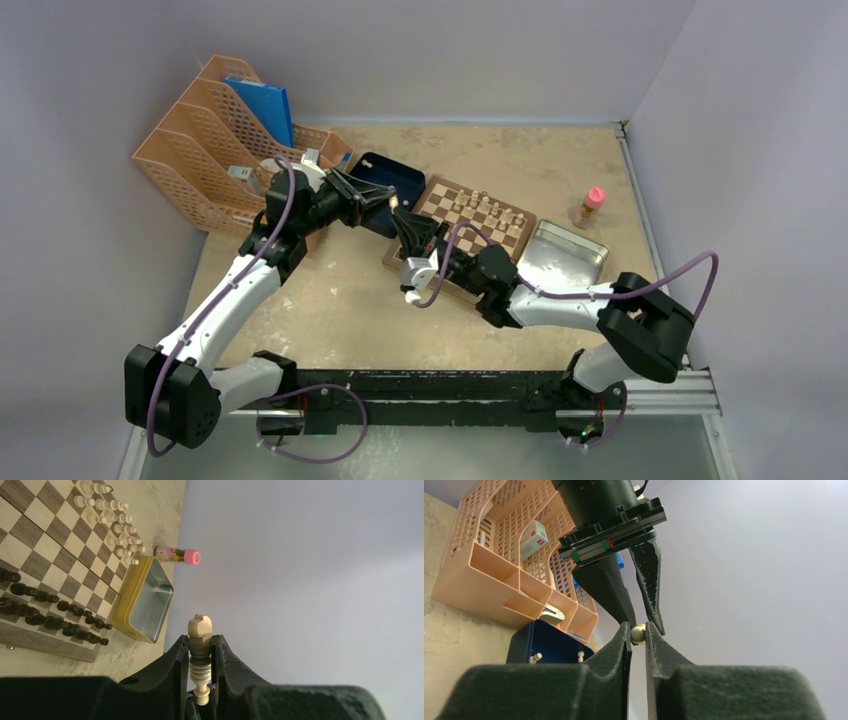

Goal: Set up the chess pieces on the board
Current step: Place the chess piece on the chessboard.

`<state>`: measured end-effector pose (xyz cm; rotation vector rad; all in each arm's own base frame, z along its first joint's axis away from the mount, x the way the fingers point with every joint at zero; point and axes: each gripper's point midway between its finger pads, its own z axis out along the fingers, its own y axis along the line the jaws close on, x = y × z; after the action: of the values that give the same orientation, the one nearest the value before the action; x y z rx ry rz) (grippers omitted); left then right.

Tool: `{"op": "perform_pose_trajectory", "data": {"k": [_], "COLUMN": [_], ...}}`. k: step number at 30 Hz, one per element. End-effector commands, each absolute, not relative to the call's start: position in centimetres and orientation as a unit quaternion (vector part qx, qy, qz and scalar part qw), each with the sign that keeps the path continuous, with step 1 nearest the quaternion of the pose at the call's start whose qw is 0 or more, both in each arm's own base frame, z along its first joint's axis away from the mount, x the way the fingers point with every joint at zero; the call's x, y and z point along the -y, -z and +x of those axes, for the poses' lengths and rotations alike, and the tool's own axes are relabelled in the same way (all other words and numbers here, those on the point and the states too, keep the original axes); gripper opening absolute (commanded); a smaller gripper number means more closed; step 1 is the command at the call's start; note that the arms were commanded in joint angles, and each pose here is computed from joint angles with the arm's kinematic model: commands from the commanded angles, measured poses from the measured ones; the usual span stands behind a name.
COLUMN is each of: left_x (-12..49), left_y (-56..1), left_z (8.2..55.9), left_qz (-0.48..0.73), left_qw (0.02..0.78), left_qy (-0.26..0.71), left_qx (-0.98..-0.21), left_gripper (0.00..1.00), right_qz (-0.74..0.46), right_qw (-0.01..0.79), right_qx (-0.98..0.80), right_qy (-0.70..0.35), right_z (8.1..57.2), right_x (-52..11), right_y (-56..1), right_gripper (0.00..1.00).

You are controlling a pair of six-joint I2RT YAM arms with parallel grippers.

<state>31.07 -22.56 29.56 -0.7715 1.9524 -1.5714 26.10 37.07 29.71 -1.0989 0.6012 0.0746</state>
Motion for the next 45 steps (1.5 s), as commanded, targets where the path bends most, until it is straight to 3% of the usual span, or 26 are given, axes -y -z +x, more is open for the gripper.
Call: {"op": "perform_pose_trajectory", "data": {"k": [1,6,18,24,29,38,45], "left_x": [22.3,21.8,17.7,16.0,16.2,17.6,17.7], "left_y": [-31.2,-30.9,-30.2,-31.8,-33.7,-30.8,-29.3], "left_z": [30.8,30.9,33.0,32.6,30.0,26.7,25.8], "left_qz": [-0.282,-0.288,-0.269,-0.131,0.016,0.133,0.157], "left_qw": [0.265,0.28,0.439,0.567,0.638,0.606,0.596], "left_qy": [0.595,0.586,0.478,0.397,0.365,0.36,0.356], "left_qx": [-0.705,-0.704,-0.712,-0.71,-0.678,-0.696,-0.702], "left_gripper": [0.0,0.0,0.0,0.0,0.0,0.0,0.0], "right_qz": [-0.468,-0.453,-0.333,-0.244,-0.174,-0.066,-0.027], "right_qw": [0.843,0.842,0.795,0.722,0.638,0.532,0.536], "right_qx": [-0.265,-0.29,-0.473,-0.612,-0.721,-0.825,-0.831], "right_qy": [-0.029,-0.05,-0.181,-0.212,-0.208,-0.179,-0.143], "right_z": [26.2,26.1,26.4,28.5,31.4,36.1,38.3], "right_x": [-36.7,-36.0,-32.5,-30.9,-27.9,-23.4,-22.0], "right_y": [-33.5,-32.9,-31.8,-29.4,-24.0,-15.5,-13.6], "right_gripper": [0.09,0.0,0.0,0.0,0.0,0.0,0.0]}}
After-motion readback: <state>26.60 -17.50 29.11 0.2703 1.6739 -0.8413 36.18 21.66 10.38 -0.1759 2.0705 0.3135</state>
